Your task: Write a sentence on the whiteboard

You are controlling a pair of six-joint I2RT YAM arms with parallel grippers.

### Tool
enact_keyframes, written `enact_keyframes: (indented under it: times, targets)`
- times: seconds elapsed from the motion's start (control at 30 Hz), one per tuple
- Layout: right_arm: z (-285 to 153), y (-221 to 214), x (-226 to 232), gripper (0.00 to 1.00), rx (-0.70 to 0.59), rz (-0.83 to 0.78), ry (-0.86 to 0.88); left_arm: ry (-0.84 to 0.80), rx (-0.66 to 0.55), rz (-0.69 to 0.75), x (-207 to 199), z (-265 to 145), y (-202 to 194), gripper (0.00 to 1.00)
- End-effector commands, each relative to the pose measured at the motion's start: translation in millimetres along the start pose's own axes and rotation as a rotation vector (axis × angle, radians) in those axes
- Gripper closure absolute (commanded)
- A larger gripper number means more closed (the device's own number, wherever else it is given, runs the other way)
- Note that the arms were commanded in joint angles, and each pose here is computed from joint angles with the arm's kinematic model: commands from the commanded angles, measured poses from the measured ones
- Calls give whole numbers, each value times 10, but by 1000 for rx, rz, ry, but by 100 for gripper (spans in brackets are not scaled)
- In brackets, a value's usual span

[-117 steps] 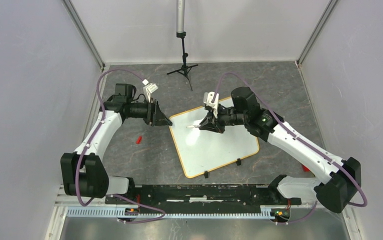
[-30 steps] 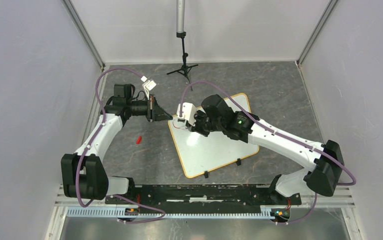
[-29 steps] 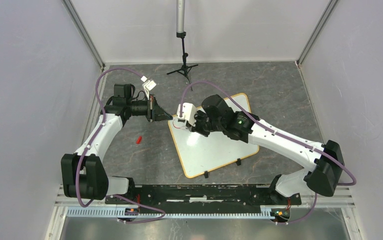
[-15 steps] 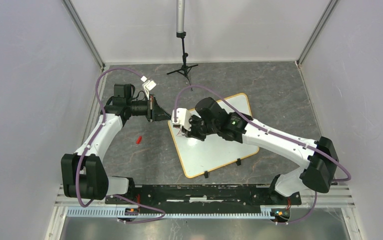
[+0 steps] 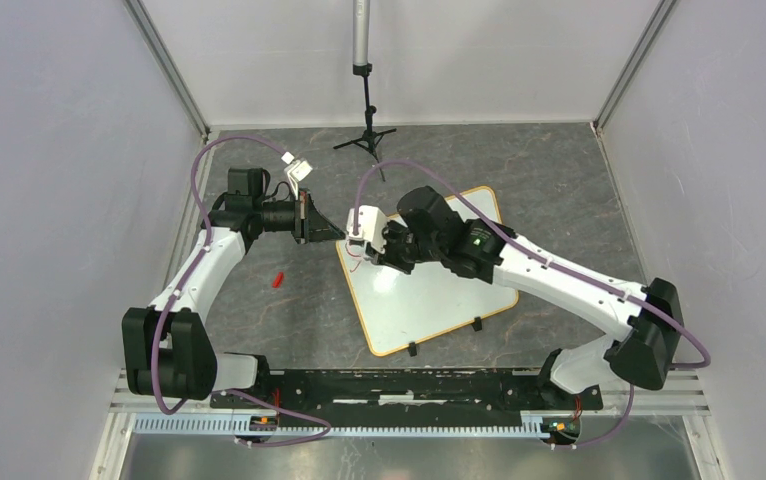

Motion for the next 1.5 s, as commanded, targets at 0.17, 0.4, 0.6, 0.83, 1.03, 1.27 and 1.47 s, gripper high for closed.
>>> enact_keyframes:
  times: [0.17,0.4,0.6,0.83,1.03,1.27,1.47]
  targets:
    - [-175,174,-243,100,-53,-12,-122,-5,-20,-1,-61,-24,50,97]
    - [-93,97,-260,100,-21,-15,-126,-3,-21,2,-64,-24,52,97]
    - [-101,-30,-291,100,15,-15,-144,-1,-19,-4,-47,-18,55,98]
    - [-150,-201,-395,100,55,11,-164,0,-19,-4,-52,-20,53,98]
    - [-270,-226,-422,100,53,14,-183,1,-20,-6,-44,-20,56,97]
    - [-312,-34,-378,100,-17,14,-144,1,-19,-6,-43,-20,54,97]
    - [-337,135,-388,100,-80,13,-133,-1,-20,0,-54,-20,53,97]
Point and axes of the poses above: each gripper's point midway between its finger pads, its own z axis out along the fingers, its own x axis along the line the jaws close on, y = z × x, the point moved 2 cm from there along -z, back along the fingers, and after that the axes turned 1 degree about -z, right-handed, at the moved point
